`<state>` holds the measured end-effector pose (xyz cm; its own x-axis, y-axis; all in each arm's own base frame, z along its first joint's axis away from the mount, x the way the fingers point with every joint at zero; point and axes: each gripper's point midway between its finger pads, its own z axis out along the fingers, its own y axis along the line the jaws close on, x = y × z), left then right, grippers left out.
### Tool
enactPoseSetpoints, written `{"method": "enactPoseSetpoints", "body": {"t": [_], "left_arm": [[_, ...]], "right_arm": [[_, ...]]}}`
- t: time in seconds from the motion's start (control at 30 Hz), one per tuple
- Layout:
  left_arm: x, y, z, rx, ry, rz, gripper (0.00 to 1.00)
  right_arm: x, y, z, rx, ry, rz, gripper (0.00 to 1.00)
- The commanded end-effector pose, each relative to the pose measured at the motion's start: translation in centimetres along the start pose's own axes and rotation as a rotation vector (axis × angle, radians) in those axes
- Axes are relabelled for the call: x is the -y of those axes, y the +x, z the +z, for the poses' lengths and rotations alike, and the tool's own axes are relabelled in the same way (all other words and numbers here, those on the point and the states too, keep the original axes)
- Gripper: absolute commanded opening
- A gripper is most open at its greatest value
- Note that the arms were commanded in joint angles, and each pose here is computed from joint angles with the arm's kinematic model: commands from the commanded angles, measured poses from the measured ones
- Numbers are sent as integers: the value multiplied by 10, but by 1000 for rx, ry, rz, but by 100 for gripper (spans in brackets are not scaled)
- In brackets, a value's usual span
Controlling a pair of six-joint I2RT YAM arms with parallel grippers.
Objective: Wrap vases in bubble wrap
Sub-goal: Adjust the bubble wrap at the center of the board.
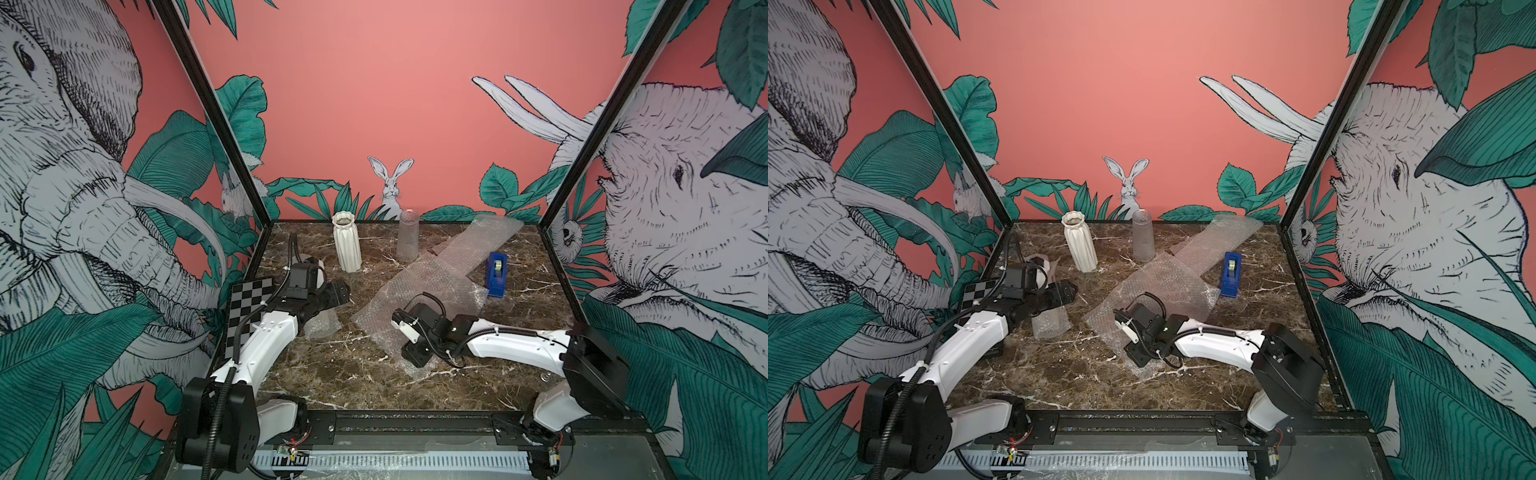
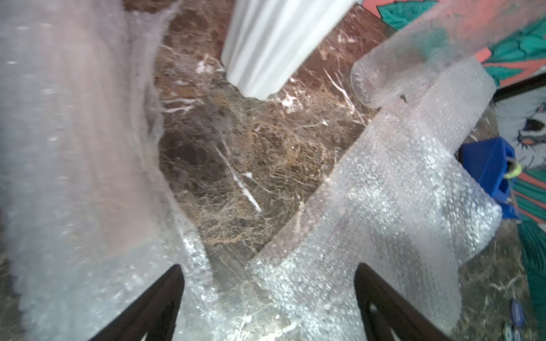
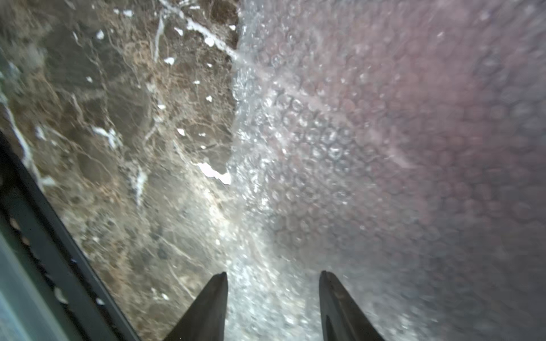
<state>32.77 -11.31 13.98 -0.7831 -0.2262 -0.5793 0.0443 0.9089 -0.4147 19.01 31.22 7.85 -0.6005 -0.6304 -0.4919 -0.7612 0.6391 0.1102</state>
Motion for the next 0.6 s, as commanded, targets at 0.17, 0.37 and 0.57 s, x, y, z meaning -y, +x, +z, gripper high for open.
{"method": "enactPoseSetpoints", "body": {"t": [0.17, 0.37, 0.57], "left_arm": [[62, 33, 38, -124, 58, 196, 89], [74, 68, 73, -229, 57, 283, 88], [65, 102, 93, -357, 26, 317, 86]], "right_arm": [[98, 4, -43, 167, 220, 391, 65], [147, 12, -24, 145, 247, 635, 64], [169, 6, 2, 102, 260, 682, 63]]}}
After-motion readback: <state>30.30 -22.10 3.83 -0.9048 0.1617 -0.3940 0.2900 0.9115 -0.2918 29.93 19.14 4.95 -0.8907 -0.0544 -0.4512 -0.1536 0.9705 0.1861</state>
